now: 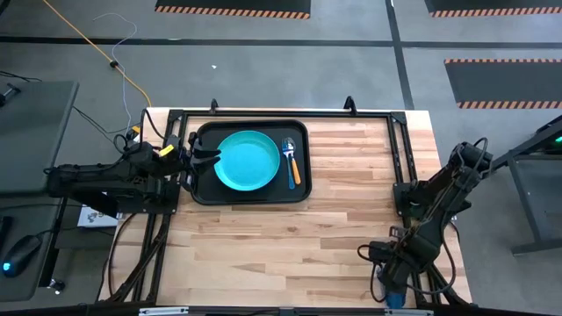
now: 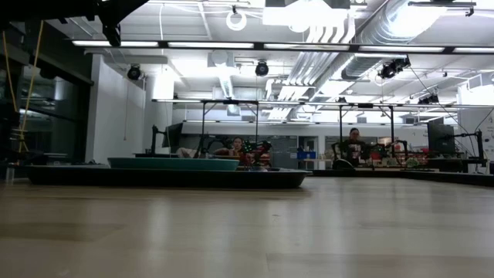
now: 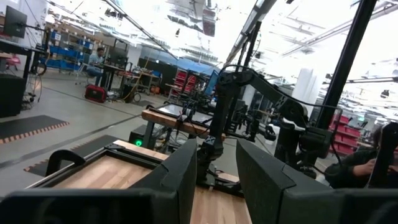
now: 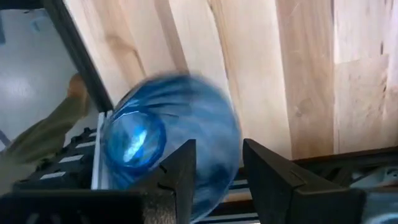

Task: Pick and place plate/cup/fork/spoon on tray
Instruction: Put the blue cup on the black serving tray to the top left of the blue plate

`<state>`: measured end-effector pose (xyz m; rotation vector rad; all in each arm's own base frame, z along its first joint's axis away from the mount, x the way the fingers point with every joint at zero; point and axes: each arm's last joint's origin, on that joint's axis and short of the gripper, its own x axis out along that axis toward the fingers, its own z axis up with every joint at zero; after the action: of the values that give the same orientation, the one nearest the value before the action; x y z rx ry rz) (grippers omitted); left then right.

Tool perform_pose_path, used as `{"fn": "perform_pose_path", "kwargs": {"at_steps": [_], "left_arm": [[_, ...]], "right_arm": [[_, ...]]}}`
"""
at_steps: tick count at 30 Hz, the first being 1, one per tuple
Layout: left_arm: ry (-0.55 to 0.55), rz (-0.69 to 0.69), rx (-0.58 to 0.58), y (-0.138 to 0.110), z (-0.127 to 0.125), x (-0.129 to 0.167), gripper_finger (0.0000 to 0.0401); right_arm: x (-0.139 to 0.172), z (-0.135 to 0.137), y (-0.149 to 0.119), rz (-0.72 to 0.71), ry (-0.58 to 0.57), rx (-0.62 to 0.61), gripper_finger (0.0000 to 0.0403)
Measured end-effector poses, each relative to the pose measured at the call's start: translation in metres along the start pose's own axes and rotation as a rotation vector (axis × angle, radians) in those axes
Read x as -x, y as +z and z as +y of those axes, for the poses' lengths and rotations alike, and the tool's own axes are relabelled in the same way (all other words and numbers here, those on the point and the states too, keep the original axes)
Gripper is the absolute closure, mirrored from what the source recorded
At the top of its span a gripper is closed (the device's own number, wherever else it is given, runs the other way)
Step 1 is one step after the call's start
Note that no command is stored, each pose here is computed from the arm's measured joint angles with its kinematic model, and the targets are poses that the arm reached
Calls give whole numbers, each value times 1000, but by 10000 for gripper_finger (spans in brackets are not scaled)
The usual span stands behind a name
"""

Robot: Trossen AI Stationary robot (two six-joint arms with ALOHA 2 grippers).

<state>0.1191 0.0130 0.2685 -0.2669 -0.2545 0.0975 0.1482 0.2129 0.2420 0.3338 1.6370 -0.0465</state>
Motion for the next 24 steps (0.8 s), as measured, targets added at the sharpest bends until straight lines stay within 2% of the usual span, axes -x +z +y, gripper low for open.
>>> {"fn": "perform_pose_path", "kwargs": {"at_steps": [16, 21, 24], "left_arm": [[-6, -21, -16, 2, -1, 0, 299], [-6, -20, 1, 2, -1, 0, 299], [-6, -19, 1, 2, -1, 0, 300]], "right_arm": [[0, -3, 4, -62, -38, 16, 279], [1, 1, 11, -70, 33, -72, 279], [2, 6, 15, -88, 97, -78, 285]]}}
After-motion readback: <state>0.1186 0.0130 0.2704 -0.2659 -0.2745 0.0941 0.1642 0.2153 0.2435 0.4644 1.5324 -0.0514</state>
